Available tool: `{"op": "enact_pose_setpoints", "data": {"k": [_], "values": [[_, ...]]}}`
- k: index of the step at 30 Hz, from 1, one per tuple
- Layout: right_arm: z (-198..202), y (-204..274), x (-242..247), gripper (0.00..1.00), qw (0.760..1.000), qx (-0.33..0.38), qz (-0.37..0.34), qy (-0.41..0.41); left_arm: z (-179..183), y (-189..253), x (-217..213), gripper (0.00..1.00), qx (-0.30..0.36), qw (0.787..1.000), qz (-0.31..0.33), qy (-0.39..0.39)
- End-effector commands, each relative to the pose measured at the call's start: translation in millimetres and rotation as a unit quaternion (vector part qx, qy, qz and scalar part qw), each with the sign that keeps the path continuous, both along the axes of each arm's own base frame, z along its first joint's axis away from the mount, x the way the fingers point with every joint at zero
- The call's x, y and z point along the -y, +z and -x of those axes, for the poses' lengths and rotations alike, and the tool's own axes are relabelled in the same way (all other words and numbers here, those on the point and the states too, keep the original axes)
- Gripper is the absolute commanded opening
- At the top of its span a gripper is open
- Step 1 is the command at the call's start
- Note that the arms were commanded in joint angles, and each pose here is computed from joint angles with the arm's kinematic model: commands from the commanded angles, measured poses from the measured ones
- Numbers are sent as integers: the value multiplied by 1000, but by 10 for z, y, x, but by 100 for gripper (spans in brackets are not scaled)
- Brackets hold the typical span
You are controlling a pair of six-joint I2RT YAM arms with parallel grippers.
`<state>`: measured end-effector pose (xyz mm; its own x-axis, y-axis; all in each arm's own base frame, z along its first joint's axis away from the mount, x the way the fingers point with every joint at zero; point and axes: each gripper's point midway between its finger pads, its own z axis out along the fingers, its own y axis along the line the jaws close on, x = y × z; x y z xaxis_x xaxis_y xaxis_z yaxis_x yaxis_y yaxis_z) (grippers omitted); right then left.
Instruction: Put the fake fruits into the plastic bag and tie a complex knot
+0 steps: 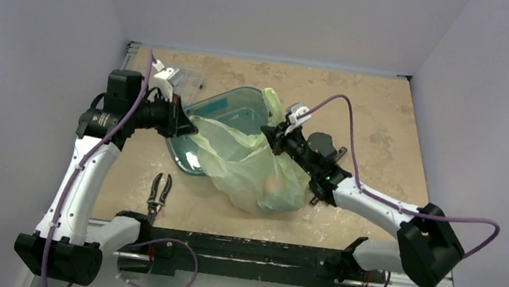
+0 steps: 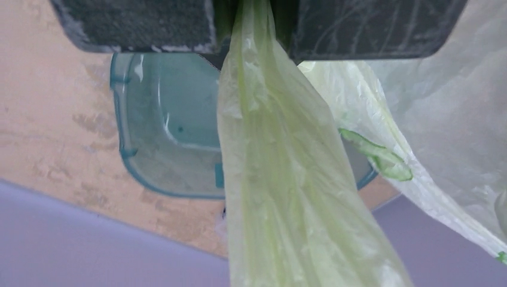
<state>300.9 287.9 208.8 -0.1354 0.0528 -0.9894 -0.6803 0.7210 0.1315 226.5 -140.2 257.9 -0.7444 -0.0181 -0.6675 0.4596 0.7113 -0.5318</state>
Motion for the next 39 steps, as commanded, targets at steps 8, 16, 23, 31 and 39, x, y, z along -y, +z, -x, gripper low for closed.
{"op": "enact_pose_setpoints", "data": {"k": [8,16,23,31,39], "values": [[-933,1043,-179,0,988,137,-63,-10,-379,1020,24,0,299,947,-44,-105],[-802,-466,50,0,992,15,126,-11,929,551,677,0,303,853,-27,-424],[-763,-876,224,0,984,-14,177,-6,1237,337,973,0,316,801,-48,-507],[-744,474,285,73,997,5,61,38,399,676,1043,0,196,940,-12,-279],[89,1221,540,95,987,85,57,122,287,688,1106,0,130,968,39,-211]]}}
